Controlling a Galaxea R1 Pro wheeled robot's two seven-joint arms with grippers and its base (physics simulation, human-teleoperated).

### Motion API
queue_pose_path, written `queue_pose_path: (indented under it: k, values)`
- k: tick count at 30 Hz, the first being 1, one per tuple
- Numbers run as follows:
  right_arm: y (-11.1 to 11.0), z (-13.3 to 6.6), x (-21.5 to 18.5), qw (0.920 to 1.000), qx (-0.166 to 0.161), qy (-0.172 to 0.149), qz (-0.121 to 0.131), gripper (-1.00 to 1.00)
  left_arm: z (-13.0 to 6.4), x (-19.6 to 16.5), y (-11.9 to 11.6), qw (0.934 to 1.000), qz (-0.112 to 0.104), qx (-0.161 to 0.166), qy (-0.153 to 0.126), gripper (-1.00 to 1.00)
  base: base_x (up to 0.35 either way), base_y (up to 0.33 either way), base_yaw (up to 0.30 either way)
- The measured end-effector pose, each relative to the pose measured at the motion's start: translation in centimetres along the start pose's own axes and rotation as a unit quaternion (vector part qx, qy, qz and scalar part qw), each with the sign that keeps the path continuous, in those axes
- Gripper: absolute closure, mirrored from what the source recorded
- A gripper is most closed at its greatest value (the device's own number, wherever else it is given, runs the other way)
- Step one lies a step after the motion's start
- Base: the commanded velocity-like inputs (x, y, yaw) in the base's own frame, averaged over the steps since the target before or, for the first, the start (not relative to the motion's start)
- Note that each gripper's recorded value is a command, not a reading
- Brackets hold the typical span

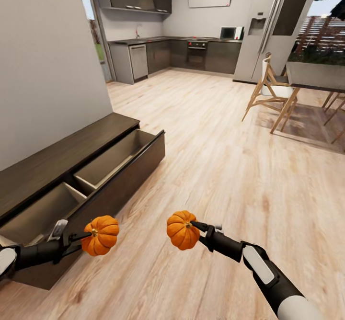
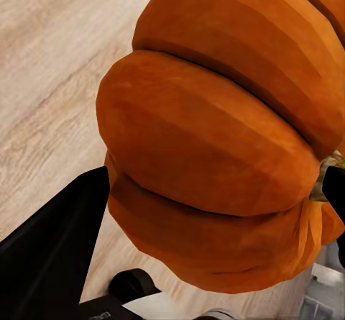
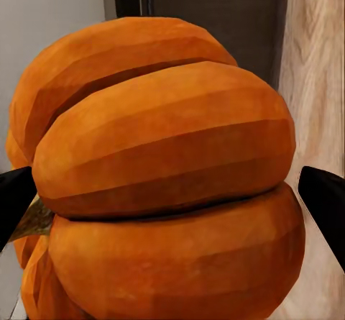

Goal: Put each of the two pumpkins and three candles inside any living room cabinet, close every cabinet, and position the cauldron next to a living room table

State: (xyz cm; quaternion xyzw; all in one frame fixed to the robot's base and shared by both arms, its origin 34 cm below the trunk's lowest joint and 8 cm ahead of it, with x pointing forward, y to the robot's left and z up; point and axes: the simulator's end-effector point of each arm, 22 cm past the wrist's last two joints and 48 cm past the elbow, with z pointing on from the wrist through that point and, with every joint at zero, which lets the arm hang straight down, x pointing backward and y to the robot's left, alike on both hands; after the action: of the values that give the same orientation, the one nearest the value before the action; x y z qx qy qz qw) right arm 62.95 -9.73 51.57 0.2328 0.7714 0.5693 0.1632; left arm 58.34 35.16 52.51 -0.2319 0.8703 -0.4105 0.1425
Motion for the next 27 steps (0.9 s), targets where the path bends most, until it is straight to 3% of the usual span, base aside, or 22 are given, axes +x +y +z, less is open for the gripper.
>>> queue_pose_path:
  k: [27]
  values:
    - [-2.6, -0.5, -0.1, 0.9997, 0.012, -0.003, 0.022, 1.0, 1.5, 1.4, 1.4, 0.9997, -0.013, -0.01, 0.021, 1.0, 0.0, 0.0, -0.176]
